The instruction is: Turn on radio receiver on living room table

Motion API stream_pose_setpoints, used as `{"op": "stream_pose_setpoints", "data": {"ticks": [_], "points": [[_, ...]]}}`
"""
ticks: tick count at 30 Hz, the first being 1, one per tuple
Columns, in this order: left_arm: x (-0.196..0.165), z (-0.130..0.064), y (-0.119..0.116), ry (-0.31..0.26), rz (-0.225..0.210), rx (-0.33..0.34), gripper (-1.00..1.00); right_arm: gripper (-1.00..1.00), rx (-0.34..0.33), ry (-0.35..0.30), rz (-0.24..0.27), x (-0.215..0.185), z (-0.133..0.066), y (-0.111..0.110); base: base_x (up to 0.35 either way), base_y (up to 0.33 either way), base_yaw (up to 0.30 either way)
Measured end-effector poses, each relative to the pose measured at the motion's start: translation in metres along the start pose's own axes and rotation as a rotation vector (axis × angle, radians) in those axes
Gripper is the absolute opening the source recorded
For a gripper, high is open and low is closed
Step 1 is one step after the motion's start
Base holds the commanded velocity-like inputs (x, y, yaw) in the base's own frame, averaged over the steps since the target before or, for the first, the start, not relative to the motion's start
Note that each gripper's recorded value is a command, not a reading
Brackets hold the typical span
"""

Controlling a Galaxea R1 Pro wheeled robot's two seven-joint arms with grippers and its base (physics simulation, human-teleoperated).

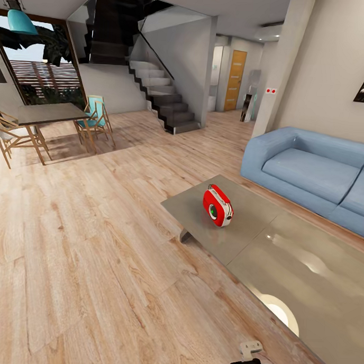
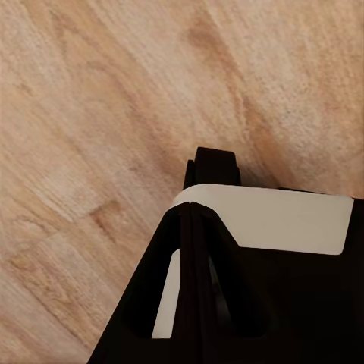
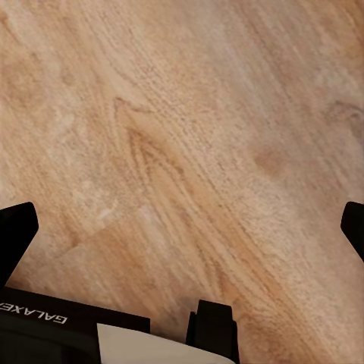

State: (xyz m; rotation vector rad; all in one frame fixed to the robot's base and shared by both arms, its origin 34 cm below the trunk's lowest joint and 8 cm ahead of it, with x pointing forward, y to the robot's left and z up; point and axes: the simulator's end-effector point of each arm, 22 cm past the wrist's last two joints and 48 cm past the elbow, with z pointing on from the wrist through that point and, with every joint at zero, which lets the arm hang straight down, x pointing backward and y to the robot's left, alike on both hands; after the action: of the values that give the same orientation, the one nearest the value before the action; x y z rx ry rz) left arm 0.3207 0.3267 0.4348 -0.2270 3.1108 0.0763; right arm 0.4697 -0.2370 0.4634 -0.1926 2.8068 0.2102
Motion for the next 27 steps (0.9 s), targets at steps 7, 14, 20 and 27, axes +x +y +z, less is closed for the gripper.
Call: {"op": "stream_pose_setpoints", "data": {"ticks": [7,14,20,27], "points": [[0.0003,0.0,0.0,0.001,0.001,0.0,-1.0,1.0,0.0,0.0,0.0,0.0,0.0,-0.0001,0.0,0.0,0.0],[0.0003,0.0,-0.0001,0.001,0.001,0.0,-1.0,1.0,0.0,0.0,0.0,0.0001,0.0,0.0001,0.0,0.0,0.0],[0.0003,0.0,-0.0001,0.001,0.0,0.0,-1.0,1.0,0.0,0.0,0.0,-0.0001,0.0,0.0001,0.0,0.0,0.0],[0.0003,0.0,-0.0001,0.001,0.0,0.0,-1.0,1.0,0.0,0.0,0.0,0.0001,0.0,-0.0001,0.0,0.0,0.0]]}}
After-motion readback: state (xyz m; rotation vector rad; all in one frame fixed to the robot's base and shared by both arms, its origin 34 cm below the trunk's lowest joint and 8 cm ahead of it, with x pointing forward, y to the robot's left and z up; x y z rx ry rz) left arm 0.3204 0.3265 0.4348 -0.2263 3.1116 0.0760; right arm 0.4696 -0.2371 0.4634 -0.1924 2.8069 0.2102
